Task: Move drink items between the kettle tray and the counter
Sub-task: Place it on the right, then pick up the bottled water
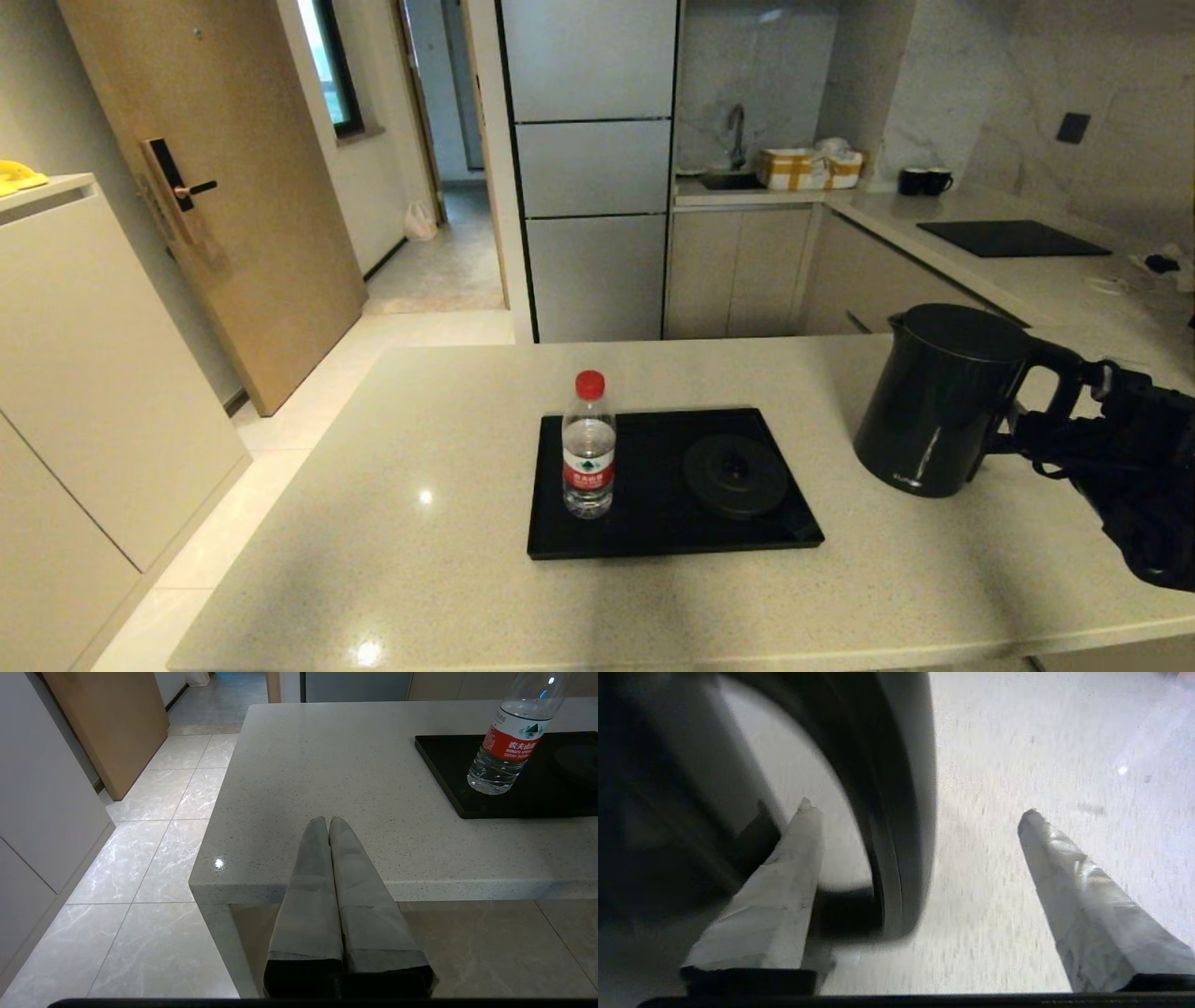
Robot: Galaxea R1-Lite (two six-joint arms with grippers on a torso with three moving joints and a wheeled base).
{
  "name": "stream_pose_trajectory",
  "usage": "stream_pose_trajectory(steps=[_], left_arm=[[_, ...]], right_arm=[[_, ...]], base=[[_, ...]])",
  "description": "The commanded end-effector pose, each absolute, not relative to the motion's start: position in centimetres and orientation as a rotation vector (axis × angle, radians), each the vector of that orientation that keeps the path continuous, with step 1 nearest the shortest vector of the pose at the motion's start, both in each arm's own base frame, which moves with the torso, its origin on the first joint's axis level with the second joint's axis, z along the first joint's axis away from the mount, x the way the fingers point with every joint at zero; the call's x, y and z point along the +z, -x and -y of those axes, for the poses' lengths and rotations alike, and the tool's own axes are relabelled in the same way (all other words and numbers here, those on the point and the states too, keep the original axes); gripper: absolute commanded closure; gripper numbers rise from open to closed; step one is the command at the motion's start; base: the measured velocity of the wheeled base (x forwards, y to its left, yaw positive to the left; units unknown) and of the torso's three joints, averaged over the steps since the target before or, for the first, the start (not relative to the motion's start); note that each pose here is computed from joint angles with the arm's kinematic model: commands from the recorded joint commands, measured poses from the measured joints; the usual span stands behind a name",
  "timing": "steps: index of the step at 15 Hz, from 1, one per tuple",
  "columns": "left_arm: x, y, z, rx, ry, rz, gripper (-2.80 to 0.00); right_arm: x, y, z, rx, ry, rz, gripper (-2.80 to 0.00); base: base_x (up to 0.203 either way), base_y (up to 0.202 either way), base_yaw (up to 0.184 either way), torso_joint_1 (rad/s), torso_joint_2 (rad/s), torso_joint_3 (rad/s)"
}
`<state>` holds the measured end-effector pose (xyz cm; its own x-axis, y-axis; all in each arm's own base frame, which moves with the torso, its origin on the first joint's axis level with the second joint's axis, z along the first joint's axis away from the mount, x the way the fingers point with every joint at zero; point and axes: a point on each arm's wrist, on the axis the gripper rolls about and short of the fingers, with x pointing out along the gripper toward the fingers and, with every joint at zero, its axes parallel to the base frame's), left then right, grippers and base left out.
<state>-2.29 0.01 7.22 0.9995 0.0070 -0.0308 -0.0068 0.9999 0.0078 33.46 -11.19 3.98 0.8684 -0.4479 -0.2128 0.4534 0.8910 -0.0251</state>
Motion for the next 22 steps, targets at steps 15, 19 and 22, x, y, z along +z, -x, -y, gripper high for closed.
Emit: stream_pose_trajectory(steps=[15,19,22], left_arm=[[7.2,2.3,0.0,0.008,-0.008,-0.032,0.0],[7.2,2.3,0.0,0.008,-0.008,-0.032,0.0],[7.2,2.3,0.0,0.008,-0.008,-0.032,0.0]], right_arm=[[12.1,-21.7,6.9,-0.297,-0.062,-0.119,-2.8],[17.3,-16.2,5.0,-0.256,-0.079,-0.141,0.0],[21.7,-12.0,3.5,-0.189,-0.146,-0.223,0.0]], base=[[0.0,0.0,0.0,0.0,0.0,0.0],[0.0,0.0,0.0,0.0,0.0,0.0],[0.0,0.0,0.0,0.0,0.0,0.0]])
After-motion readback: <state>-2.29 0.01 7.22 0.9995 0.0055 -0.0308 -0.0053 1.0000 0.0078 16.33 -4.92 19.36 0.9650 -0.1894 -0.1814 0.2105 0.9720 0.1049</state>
